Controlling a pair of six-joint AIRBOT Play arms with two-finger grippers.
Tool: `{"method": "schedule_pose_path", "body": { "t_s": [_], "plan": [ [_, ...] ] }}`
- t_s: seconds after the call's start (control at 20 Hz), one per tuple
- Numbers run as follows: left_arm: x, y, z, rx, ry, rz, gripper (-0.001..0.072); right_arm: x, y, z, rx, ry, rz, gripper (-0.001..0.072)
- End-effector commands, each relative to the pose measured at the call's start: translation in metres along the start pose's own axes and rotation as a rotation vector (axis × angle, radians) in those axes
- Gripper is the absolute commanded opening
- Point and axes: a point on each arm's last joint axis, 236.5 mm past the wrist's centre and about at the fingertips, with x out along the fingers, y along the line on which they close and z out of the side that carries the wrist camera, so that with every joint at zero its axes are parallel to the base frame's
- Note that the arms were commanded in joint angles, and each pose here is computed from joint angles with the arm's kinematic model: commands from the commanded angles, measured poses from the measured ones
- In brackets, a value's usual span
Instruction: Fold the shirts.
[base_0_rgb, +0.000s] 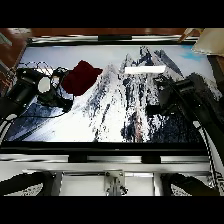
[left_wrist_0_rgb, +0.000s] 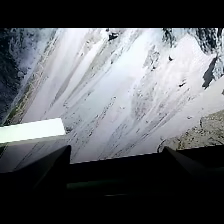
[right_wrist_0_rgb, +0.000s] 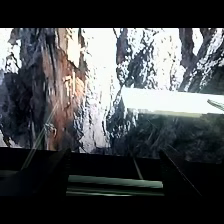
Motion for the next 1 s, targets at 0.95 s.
{"method": "schedule_pose_path", "body": {
  "t_s": [0.95],
  "plan": [
    [0.148,0.074,0.205,-0.249,-0.269,-0.103,0.072,-0.005,0.031,0.041,0.129,-0.166,0.143,0.0665]
  ]
}}
